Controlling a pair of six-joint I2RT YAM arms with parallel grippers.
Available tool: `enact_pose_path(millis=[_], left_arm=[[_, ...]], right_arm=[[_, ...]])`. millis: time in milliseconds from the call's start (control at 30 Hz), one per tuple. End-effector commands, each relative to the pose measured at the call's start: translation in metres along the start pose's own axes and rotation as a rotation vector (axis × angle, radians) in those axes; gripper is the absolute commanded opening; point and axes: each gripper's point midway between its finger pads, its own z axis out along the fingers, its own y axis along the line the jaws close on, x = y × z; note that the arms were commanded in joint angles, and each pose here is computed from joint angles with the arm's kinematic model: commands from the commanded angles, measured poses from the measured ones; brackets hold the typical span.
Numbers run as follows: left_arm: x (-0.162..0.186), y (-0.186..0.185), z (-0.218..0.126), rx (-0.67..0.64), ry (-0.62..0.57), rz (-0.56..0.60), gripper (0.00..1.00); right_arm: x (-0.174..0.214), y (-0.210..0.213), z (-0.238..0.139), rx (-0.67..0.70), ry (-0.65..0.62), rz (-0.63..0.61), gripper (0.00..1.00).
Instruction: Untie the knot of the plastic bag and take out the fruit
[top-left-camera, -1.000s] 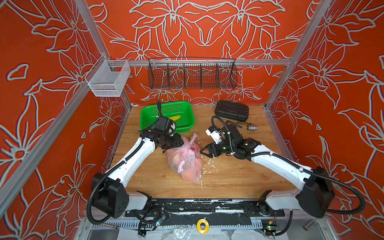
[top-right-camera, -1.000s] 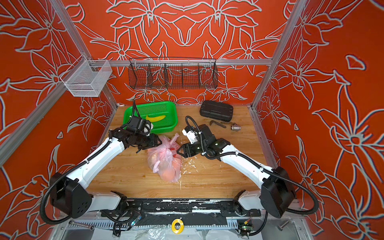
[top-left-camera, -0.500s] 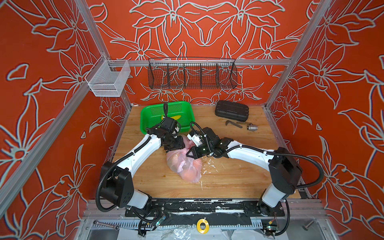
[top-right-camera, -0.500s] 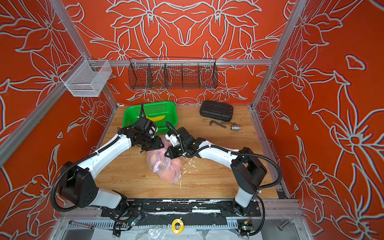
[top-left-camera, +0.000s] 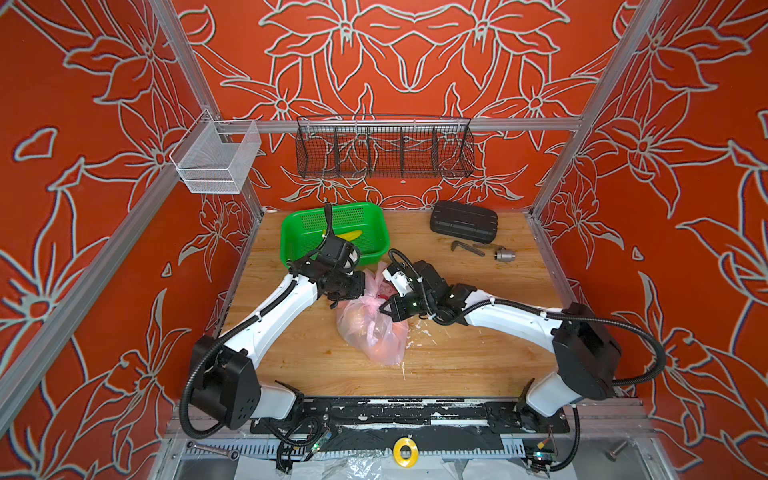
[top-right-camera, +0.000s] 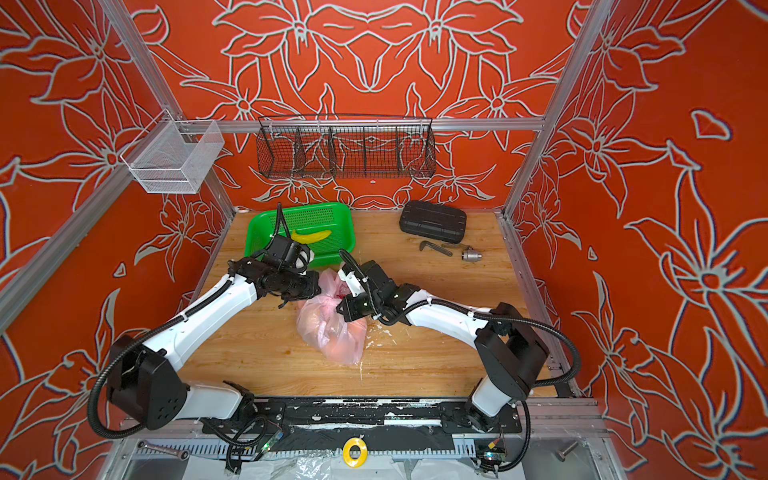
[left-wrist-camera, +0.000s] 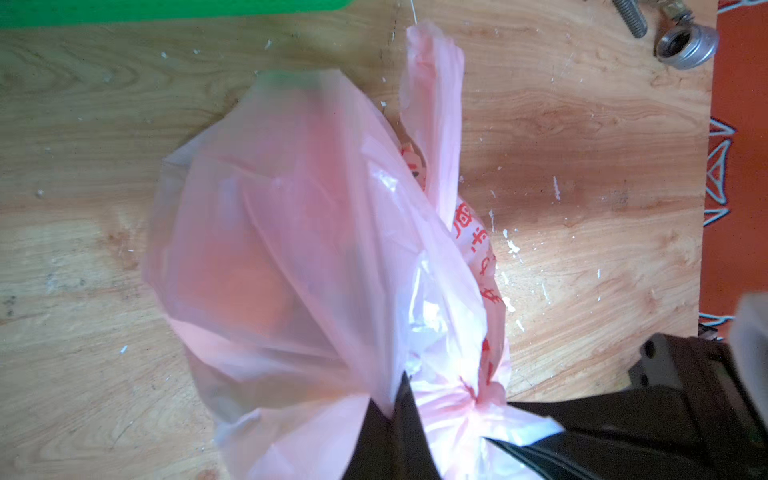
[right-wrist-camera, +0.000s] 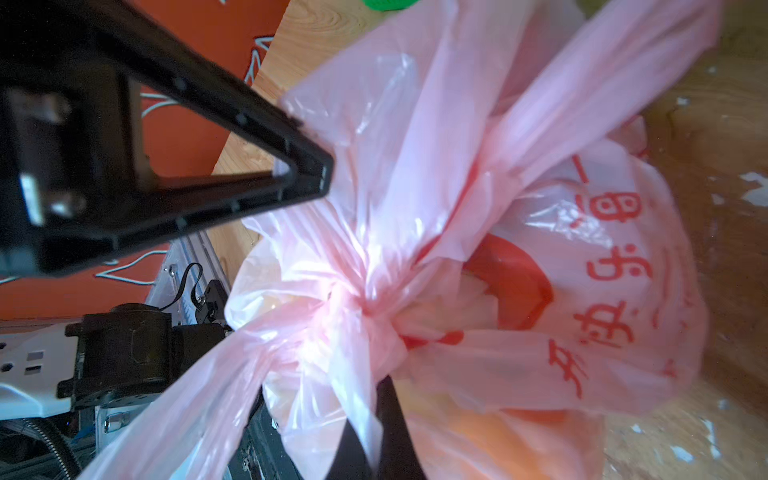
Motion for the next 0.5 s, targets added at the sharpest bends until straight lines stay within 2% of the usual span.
enact_pose_path(millis=[0, 167, 367, 467], left_arm=[[-0.015, 0.02, -0.017, -0.081, -0.091, -0.007, 0.0], [-0.016, 0.026, -0.019, -0.061, -0.096, -0.043, 0.0], [-0.015, 0.025, -0.017, -0.017, -0.094, -0.06, 0.0], [-0.013, 0.016, -0.013, 0.034, -0.075, -0.047, 0.0]], right_arm=[[0.01, -0.02, -0.015, 0.097, -0.032, 0.011, 0.0], [0.03, -0.037, -0.026, 0.15, -0.03, 0.018, 0.0], [0.062, -0.051, -0.027, 0.174, 0.045, 0.034, 0.01], [0.057, -0.048, -0.034, 0.182, 0.041, 0.017, 0.3]])
